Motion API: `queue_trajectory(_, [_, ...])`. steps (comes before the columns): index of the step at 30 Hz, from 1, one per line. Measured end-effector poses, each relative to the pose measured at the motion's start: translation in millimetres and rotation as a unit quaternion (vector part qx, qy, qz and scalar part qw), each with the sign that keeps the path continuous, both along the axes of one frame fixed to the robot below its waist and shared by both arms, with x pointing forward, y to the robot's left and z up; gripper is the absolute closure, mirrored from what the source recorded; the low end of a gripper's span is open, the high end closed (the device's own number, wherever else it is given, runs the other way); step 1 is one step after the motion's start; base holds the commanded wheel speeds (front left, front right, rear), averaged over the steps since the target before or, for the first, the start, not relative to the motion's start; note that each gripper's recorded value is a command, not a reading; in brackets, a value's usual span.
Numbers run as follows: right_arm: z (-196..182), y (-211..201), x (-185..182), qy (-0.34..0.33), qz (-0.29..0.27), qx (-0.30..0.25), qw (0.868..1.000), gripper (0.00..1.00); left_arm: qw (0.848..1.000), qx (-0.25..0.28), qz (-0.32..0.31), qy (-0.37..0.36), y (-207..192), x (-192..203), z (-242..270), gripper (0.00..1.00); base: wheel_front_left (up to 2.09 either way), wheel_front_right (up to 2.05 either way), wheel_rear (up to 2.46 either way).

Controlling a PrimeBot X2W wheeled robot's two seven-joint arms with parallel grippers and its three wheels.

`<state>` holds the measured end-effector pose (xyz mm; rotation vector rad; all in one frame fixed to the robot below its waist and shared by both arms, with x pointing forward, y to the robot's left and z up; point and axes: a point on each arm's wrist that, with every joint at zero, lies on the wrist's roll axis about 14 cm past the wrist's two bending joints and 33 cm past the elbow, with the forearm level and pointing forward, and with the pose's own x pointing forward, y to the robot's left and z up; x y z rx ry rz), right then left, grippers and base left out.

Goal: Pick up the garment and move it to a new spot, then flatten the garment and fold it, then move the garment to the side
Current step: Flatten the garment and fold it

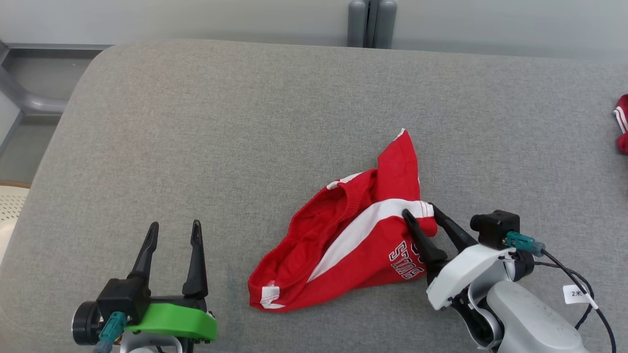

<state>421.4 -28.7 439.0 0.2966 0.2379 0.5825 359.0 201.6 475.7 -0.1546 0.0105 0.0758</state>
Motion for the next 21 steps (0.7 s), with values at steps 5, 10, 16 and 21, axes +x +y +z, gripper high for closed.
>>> queue_trajectory(5, [0, 4, 2, 0.010, 0.008, 0.008, 1.000, 1.00, 1.000, 0.004, 0.004, -0.001, 3, -1, 1, 0.00, 0.00, 0.00, 0.00])
queue_trajectory(10, [26, -19, 14, -0.043, -0.010, -0.012, 0.999, 1.00, 1.000, 0.003, 0.002, -0.002, 2, -1, 1, 0.00, 0.00, 0.00, 0.00])
queue_trajectory(16, [68, -76, 25, -0.134, -0.058, -0.067, 0.987, 1.00, 1.000, 0.000, -0.021, -0.008, -13, 5, 4, 0.00, 0.00, 0.00, 0.00])
queue_trajectory(21, [64, -109, 5, -0.137, -0.089, -0.091, 0.982, 1.00, 0.999, -0.006, -0.042, -0.013, -27, 10, 7, 0.00, 0.00, 0.00, 0.00])
